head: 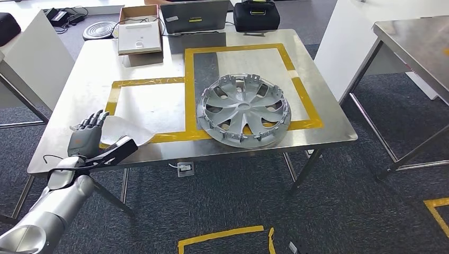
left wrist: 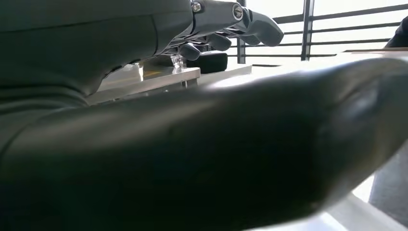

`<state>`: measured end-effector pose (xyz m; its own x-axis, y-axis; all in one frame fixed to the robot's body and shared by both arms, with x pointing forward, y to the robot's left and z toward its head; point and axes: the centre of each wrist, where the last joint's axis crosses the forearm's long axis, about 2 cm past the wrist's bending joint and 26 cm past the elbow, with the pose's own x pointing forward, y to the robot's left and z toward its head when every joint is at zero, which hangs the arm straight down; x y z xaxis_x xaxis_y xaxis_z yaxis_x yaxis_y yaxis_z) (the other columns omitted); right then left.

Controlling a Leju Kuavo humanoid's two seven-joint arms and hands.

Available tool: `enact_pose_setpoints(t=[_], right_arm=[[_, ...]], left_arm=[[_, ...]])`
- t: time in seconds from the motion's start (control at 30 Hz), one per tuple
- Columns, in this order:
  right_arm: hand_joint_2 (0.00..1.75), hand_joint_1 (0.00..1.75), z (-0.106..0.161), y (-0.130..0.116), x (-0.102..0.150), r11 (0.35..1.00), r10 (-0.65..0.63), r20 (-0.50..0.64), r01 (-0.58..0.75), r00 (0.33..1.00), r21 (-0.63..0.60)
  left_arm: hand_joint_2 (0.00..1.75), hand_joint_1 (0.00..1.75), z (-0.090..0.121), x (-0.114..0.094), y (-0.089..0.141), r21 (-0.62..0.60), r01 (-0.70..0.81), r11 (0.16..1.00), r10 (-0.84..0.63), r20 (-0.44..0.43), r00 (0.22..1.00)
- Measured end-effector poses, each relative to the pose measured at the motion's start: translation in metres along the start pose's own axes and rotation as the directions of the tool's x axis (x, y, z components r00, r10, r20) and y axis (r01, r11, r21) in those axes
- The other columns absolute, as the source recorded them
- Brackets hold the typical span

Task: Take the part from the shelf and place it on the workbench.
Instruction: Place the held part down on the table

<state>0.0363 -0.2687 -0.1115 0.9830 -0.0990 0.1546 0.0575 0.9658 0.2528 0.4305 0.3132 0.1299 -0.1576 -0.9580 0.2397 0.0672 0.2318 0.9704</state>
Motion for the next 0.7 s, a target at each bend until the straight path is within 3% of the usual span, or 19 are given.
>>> enact_pose_setpoints(t=[0.07,0.13,0.3,0.5,0.6,0.7], right_arm=[[0.0,0.0,0.0,0.0,0.0,1.0,-0.001,0.002,0.001,1.0,0.0],[0.0,0.0,0.0,0.0,0.0,1.0,-0.001,0.005,0.001,1.0,0.0],[0.0,0.0,0.0,0.0,0.0,1.0,-0.009,0.017,0.009,1.0,0.001],[0.0,0.0,-0.001,0.002,0.001,0.999,-0.037,0.026,0.037,0.999,0.007],[0.0,0.0,-0.001,0.004,0.002,0.999,-0.048,0.027,0.048,0.998,0.01],[0.0,0.0,-0.001,0.005,0.002,0.998,-0.064,0.031,0.064,0.997,0.011]], left_arm=[[0.0,0.0,-0.007,0.002,0.012,0.06,-0.003,0.998,0.001,0.039,0.999],[0.0,0.0,-0.021,0.006,0.039,0.136,-0.003,0.991,-0.007,0.075,0.997],[0.0,0.0,-0.063,0.024,0.157,0.329,-0.007,0.944,-0.045,0.151,0.987],[0.0,0.0,-0.078,0.059,0.279,0.546,-0.042,0.837,-0.111,0.245,0.963],[0.0,0.0,-0.077,0.075,0.313,0.607,-0.055,0.792,-0.143,0.272,0.951],[0.0,0.0,-0.077,0.084,0.324,0.633,-0.063,0.771,-0.16,0.289,0.944]])
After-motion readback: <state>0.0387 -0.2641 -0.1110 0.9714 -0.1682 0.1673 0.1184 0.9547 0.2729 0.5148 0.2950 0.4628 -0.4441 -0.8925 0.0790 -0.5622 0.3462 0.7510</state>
